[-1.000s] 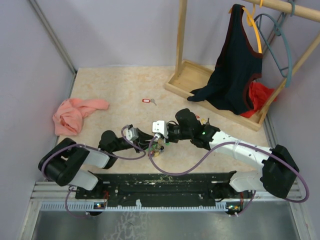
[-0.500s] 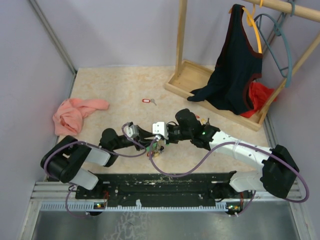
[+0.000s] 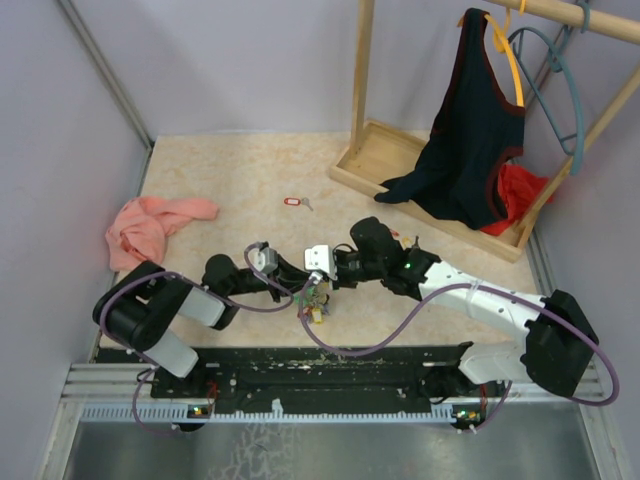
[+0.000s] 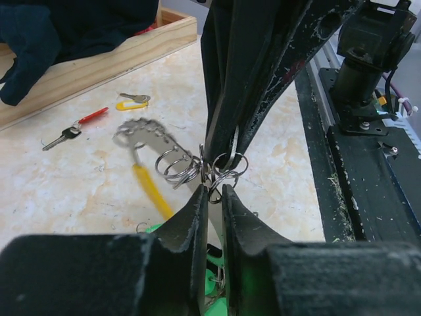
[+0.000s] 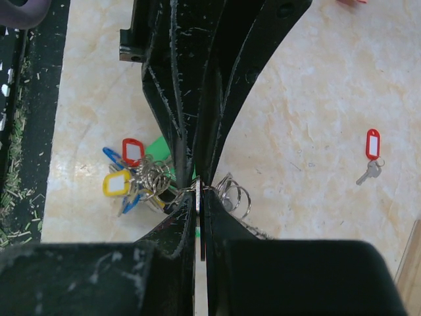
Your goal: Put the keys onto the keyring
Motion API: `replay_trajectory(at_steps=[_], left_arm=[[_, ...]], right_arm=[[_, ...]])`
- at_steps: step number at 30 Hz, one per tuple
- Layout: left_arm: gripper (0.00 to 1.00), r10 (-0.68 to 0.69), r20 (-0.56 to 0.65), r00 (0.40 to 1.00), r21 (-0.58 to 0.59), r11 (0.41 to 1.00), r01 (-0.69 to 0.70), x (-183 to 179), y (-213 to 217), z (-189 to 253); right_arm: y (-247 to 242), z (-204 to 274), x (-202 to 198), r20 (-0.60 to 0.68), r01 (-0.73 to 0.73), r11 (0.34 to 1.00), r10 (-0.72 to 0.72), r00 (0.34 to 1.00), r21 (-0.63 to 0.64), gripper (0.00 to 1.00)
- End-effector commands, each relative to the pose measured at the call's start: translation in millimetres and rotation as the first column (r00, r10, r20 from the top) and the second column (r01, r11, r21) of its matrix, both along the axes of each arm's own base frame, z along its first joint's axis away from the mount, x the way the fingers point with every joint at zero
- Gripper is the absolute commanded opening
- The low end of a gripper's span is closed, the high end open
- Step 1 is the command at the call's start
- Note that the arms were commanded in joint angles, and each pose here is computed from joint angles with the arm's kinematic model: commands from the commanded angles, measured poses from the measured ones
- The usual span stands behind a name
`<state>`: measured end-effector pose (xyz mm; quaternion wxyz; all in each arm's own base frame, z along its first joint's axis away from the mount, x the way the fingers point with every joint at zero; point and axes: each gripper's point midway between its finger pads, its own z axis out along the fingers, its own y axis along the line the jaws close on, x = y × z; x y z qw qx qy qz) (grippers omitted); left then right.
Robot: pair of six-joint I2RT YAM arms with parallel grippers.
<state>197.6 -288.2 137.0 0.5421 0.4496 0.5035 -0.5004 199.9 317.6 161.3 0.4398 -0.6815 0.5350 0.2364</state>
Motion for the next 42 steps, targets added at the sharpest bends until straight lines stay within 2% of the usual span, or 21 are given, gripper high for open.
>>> replay_trajectory(at_steps=[1, 2, 4, 10, 19, 25, 42], left_arm=[[0.13, -0.041, 0.045, 0.998, -0.03, 0.999, 0.042, -5.3, -0.9, 12.9], [0.05, -0.032, 0.046, 0.998, -0.033, 0.999, 0.034, -4.6, 0.0, 13.6], [0.0, -0.014, 0.049, 0.999, -0.038, 0.999, 0.015, -3.1, 1.7, 14.8], [0.0, 0.062, 0.036, 0.997, -0.078, 0.995, -0.059, 2.4, 7.6, 23.2], [0.0, 0.184, 0.012, 0.983, -0.186, 0.966, -0.179, 12.1, 17.9, 44.7], [0.0, 0.201, 0.022, 0.979, -0.205, 0.96, -0.192, 10.0, 19.4, 48.0], [0.0, 0.25, 0.09, 0.964, -0.233, 0.947, -0.223, 8.0, 21.1, 58.2]], right_arm=[[13.2, 53.5, 8.5, 0.112, -0.021, 0.993, 0.007, 0.994, 0.117, 0.0], [11.8, 53.2, 10.4, 0.116, -0.009, 0.994, -0.004, 0.993, 0.111, 0.0], [9.0, 52.7, 12.8, 0.112, 0.017, 0.994, -0.029, 0.993, 0.105, 0.0], [-2.5, 45.9, 15.3, 0.063, 0.133, 0.986, -0.139, 0.988, 0.096, 0.0], [-6.4, 20.9, 0.5, -0.059, 0.214, 0.973, -0.209, 0.976, 0.09, 0.0], [-4.7, 8.5, 1.5, -0.101, 0.247, 0.965, -0.238, 0.966, 0.087, 0.0], [-6.0, -34.9, 0.0, -0.208, 0.303, 0.953, -0.302, 0.93, -0.028, 0.0]])
